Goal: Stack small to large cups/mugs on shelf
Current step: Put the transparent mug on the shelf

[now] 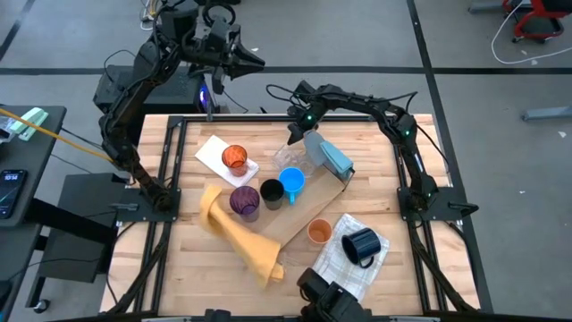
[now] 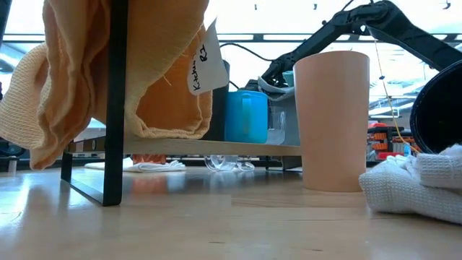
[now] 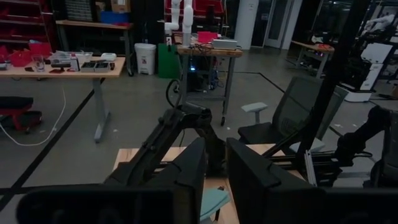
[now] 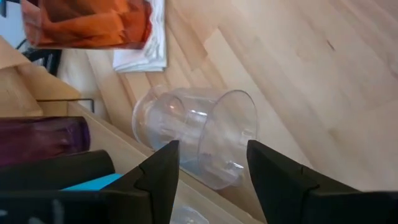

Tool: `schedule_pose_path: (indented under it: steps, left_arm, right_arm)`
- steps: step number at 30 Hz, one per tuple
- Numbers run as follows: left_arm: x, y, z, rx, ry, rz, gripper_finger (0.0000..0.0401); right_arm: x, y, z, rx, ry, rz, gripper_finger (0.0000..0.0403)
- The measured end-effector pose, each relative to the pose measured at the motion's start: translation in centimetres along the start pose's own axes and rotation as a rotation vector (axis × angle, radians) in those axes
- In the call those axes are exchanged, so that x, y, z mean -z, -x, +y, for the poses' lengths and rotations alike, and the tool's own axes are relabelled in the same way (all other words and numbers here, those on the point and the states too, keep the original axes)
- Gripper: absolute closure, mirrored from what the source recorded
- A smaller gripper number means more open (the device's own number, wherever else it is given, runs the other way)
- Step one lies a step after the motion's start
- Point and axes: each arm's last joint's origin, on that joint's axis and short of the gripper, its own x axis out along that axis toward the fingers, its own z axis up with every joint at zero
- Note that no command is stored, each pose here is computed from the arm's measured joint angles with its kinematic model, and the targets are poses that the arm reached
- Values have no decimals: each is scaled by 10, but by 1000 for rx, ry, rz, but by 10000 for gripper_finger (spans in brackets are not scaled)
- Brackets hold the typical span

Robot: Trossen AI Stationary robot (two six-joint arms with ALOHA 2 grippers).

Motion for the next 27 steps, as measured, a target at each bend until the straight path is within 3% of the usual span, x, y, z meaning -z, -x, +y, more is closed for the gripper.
schedule_pose_path:
  steps: [27]
  left_arm:
    - [0, 0, 0, 0, 0, 0, 333]
  right_arm:
    - [4, -20, 16, 10, 64, 15, 211]
